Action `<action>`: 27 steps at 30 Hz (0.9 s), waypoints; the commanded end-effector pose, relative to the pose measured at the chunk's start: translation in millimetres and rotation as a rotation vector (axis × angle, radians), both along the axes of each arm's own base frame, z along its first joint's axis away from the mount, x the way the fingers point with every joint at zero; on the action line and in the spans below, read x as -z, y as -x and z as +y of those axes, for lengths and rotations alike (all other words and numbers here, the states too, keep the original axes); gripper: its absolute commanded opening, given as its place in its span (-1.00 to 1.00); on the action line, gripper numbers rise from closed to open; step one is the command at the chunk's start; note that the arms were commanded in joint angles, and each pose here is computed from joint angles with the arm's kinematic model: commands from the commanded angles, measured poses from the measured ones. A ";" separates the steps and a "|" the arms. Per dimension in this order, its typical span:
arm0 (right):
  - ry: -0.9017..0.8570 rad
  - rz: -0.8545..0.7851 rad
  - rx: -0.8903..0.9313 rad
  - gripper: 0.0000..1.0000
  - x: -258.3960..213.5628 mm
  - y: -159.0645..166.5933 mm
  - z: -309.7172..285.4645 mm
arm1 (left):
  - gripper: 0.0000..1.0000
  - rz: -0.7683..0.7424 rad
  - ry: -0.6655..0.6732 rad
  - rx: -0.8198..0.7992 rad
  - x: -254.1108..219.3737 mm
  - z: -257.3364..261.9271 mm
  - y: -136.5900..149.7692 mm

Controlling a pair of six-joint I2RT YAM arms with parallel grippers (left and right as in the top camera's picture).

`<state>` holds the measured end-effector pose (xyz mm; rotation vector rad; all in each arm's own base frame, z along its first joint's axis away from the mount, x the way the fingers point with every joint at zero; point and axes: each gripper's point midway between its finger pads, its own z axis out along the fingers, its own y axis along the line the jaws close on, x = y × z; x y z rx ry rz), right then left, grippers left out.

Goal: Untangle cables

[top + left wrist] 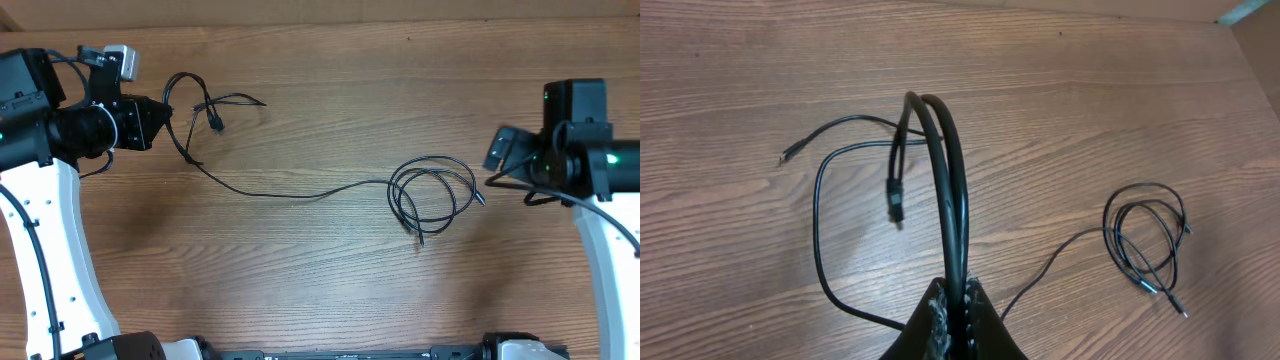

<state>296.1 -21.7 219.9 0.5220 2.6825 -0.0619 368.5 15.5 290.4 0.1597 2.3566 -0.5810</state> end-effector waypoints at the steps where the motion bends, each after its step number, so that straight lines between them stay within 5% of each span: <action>1: -0.110 0.072 -0.030 1.00 21.4 -6.0 18.7 | -0.91 -0.046 -0.004 0.044 -11.8 -9.9 2.9; 8: -0.202 0.283 0.086 1.00 87.7 -5.3 28.8 | -0.91 -0.044 -0.003 0.056 -11.3 -14.5 3.2; 16: -0.133 0.369 0.434 1.00 127.8 -5.9 7.7 | -0.91 -0.044 -0.003 0.059 -11.4 -15.7 3.1; 27: -0.060 0.431 -0.122 1.00 152.1 -20.3 44.4 | -0.91 -0.043 -0.002 0.059 -11.1 -15.7 3.0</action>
